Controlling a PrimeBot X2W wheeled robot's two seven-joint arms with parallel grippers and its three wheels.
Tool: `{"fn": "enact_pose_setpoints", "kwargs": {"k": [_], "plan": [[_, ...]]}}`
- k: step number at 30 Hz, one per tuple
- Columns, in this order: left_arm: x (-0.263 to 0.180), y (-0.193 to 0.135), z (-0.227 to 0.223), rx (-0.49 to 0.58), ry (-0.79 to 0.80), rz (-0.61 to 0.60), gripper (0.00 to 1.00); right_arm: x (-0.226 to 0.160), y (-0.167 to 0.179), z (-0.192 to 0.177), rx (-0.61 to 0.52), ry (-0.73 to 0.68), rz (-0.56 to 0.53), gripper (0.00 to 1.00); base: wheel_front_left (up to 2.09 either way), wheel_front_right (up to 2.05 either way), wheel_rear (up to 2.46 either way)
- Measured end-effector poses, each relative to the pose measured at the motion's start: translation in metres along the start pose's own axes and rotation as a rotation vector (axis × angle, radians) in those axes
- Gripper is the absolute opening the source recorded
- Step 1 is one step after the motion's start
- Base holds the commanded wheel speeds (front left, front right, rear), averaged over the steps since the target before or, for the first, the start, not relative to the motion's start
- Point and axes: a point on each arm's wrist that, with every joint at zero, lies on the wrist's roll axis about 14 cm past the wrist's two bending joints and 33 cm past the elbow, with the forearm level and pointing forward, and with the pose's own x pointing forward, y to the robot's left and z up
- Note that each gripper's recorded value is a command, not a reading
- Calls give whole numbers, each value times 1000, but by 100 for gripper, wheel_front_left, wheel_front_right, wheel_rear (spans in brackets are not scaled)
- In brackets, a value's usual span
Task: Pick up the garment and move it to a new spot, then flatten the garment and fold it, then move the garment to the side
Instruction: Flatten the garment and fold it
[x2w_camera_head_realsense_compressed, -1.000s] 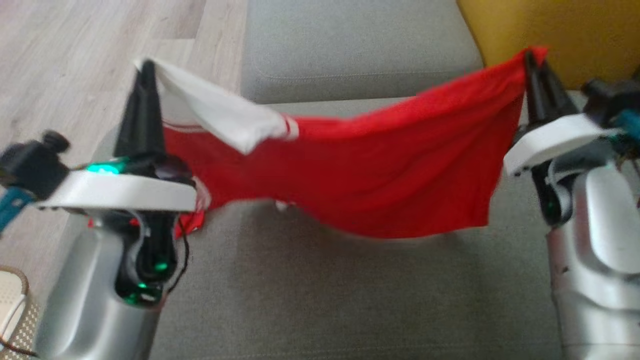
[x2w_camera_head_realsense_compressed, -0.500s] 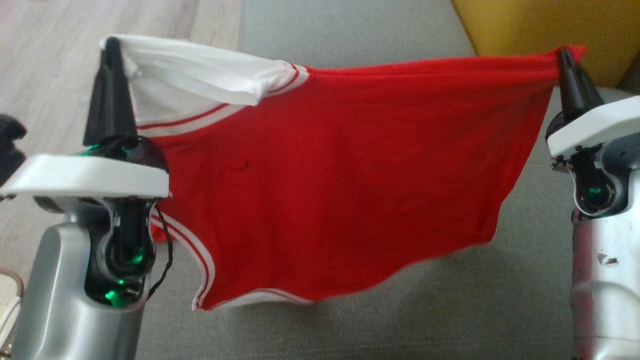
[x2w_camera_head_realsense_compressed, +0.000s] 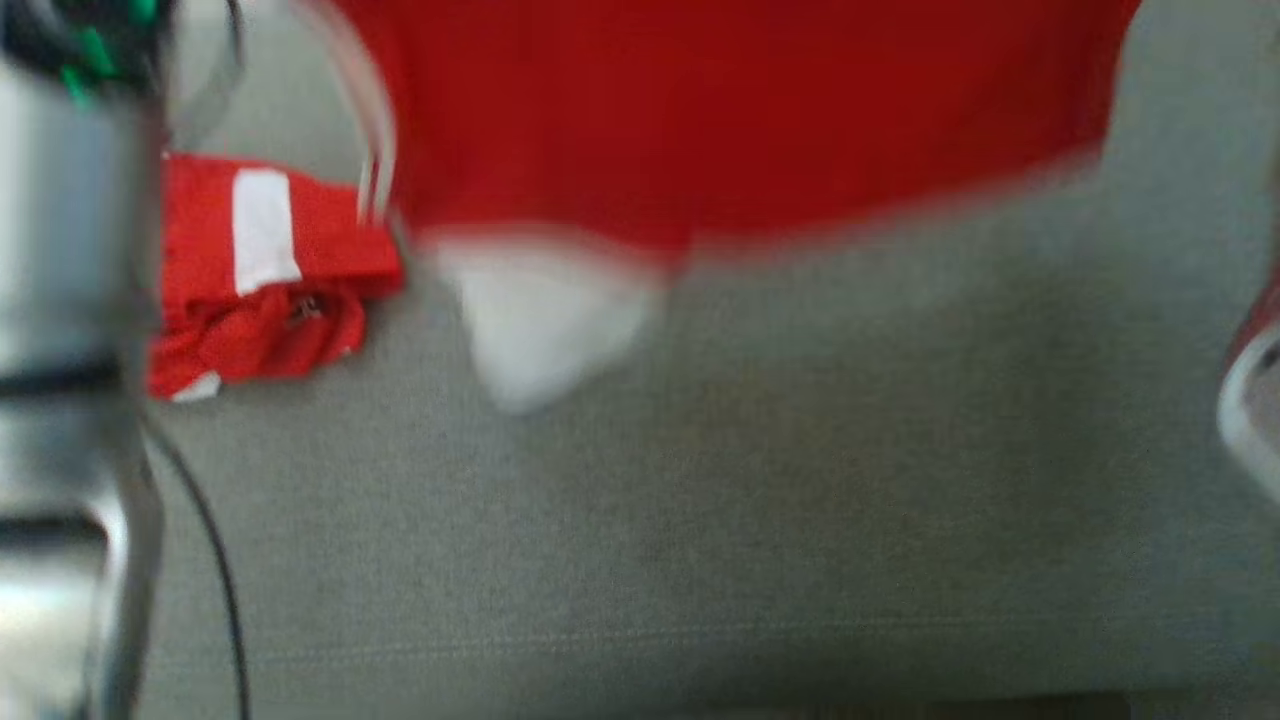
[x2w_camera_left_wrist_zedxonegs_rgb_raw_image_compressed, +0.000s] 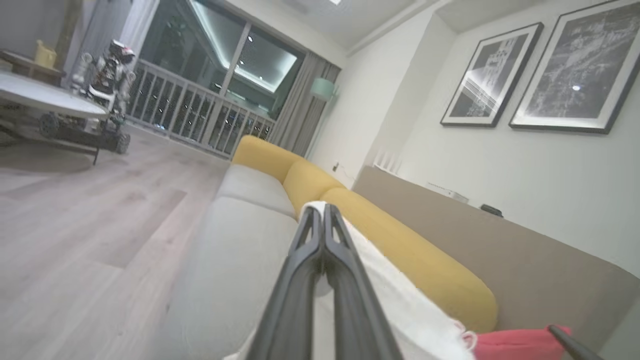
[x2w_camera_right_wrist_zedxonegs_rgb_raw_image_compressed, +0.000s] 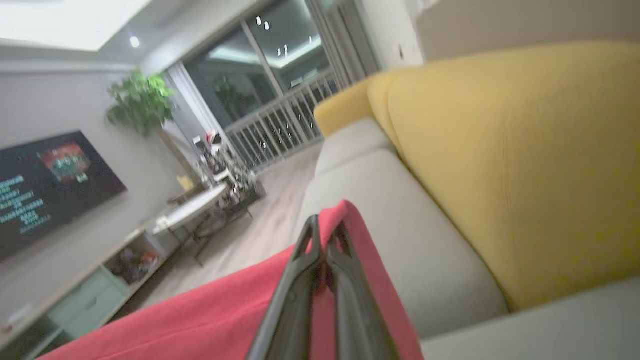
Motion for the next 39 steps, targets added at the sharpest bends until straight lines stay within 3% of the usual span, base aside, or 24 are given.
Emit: {"fn": "enact_pose_setpoints", "kwargs": {"k": [4, 7, 11, 15, 20, 25, 28, 33, 39], "plan": [[58, 1, 23, 110, -136, -26, 0, 44, 23, 69, 45, -283, 44, 0, 0, 0, 0], [83, 4, 25, 194, -209, -51, 0, 69, 37, 77, 45, -397, 82, 0, 0, 0, 0], [96, 27, -10, 250, -186, -38, 0, 99, 25, 9, 87, -308, 70, 0, 0, 0, 0], [88, 52, -74, 247, -40, -25, 0, 106, -14, -88, 118, -114, -15, 0, 0, 0, 0], [39, 97, -152, 206, 156, 72, 0, 78, -66, -182, 133, 104, -138, 0, 0, 0, 0], [-45, 120, -213, 89, 328, 189, 0, 26, -83, -239, 17, 271, -163, 0, 0, 0, 0], [-95, 127, -229, 84, 407, 238, 0, -15, -96, -269, 2, 369, -198, 0, 0, 0, 0], [-167, 110, -251, 164, 546, 188, 0, -58, -94, -270, -61, 449, -191, 0, 0, 0, 0], [-214, 100, -252, 225, 607, 149, 0, -92, -93, -261, -126, 480, -183, 0, 0, 0, 0]]}}
